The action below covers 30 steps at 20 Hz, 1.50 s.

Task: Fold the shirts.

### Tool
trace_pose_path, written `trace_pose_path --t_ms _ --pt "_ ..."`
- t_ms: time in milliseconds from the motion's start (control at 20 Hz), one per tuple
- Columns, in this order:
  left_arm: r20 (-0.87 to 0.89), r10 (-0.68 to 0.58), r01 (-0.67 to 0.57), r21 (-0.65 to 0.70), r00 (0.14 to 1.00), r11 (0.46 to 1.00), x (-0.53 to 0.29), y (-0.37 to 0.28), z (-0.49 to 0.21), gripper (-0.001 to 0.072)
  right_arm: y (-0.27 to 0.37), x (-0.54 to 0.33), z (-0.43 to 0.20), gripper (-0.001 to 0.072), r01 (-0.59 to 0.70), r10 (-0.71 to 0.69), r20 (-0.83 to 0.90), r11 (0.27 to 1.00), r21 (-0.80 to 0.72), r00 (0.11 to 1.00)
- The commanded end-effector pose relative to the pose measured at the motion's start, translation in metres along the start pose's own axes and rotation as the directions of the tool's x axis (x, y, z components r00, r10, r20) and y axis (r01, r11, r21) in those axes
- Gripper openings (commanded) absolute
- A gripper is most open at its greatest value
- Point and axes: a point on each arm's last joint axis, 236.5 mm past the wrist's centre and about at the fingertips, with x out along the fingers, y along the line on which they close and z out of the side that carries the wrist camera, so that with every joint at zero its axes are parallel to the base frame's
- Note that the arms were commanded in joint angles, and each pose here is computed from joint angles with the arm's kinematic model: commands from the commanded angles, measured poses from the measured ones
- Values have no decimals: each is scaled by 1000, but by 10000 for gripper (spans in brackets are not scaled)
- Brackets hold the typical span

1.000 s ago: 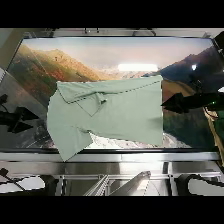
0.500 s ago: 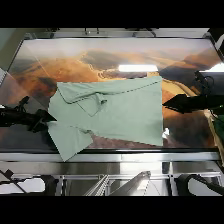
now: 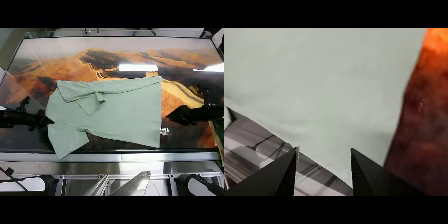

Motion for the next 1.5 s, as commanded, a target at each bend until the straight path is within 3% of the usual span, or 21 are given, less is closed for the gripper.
trace_pose_path --t_ms 0,400,750,800,850,950,1050,1150,1250,1350,1450 --pt "45 -110 110 -4 993 994 -21 -12 3 41 -34 21 -33 466 12 -9 -23 985 169 1000" --pt "40 -118 118 0 992 993 -21 -14 2 41 -31 83 -98 471 0 28 -112 969 245 993" --pt "41 -118 118 0 992 993 -21 -14 2 41 -4 117 -88 460 -110 131 -61 957 270 989" --pt "41 -117 117 0 992 993 -21 -14 2 41 2 119 -84 407 -143 160 -46 954 263 986" --pt "40 -116 117 0 992 993 -21 -13 2 41 9 120 -81 223 -179 193 -31 951 251 981" --pt "41 -121 121 0 992 993 -22 -15 2 37 20 115 -78 20 -225 237 -22 945 238 971" --pt "64 -232 228 64 971 972 -33 -43 4 35 43 102 -79 21 -287 298 -32 940 185 954" --pt "155 -456 426 193 877 884 -76 -105 15 35 94 63 -63 22 -433 434 -11 899 63 901" --pt "225 -675 574 380 703 725 -147 -173 11 34 167 -19 -30 22 -573 593 85 799 -183 800" --pt "248 -836 628 565 490 535 -226 -233 -10 34 225 -111 -7 22 -524 659 218 722 -452 720" --pt "175 -956 605 744 234 284 -312 -285 -60 34 270 -198 -2 21 -323 658 361 684 -654 661"
